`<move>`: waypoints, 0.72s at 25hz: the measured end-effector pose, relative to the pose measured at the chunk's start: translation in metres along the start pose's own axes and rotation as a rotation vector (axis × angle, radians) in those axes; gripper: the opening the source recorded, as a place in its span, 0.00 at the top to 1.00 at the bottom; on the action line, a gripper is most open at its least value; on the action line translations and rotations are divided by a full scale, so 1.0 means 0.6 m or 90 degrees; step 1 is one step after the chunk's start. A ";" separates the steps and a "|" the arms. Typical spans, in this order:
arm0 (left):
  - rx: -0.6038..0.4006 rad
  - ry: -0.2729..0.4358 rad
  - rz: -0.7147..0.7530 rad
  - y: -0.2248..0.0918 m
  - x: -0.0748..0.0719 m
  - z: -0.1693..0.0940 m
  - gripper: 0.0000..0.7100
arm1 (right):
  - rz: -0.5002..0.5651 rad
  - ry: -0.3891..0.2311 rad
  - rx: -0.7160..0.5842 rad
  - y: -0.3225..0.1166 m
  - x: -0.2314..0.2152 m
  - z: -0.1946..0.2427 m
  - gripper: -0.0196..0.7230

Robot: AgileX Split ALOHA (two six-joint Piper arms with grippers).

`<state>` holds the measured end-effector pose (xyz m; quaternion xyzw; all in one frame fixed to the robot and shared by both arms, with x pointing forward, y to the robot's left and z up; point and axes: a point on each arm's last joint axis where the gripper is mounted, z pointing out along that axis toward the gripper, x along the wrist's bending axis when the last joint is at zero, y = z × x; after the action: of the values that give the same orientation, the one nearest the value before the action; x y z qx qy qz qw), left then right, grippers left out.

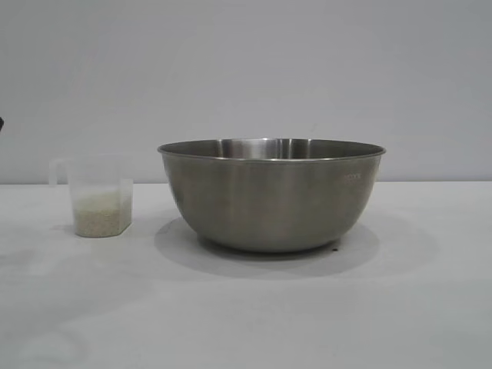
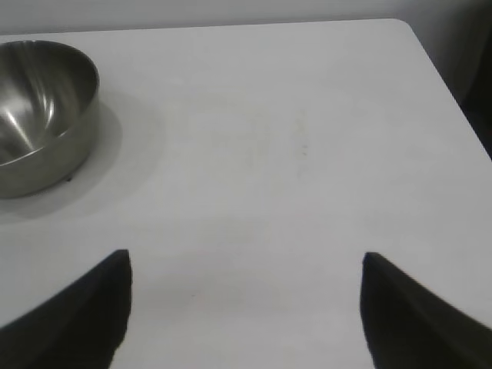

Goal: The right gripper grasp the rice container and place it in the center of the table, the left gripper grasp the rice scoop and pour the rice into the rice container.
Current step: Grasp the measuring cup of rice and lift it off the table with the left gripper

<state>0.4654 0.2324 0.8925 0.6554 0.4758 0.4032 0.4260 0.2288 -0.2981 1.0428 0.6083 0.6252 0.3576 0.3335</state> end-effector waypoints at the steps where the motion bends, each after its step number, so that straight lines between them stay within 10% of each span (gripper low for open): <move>1: 0.010 -0.002 -0.001 -0.008 -0.002 0.004 0.43 | 0.000 0.000 0.000 0.000 0.000 0.000 0.23; 7: 0.046 -0.013 -0.004 -0.031 -0.007 0.013 0.43 | 0.000 0.000 0.000 0.000 0.000 0.000 0.23; 12: 0.044 -0.013 -0.005 -0.031 -0.007 0.013 0.72 | 0.000 0.000 0.000 0.000 0.000 0.000 0.23; 18: 0.034 -0.011 -0.007 -0.028 -0.010 0.034 0.71 | 0.000 0.000 0.000 0.000 0.000 0.000 0.23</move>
<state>0.4787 0.2261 0.8698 0.6673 0.4862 0.3823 0.4150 0.2288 -0.2981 1.0428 0.6083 0.6252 0.3576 0.3335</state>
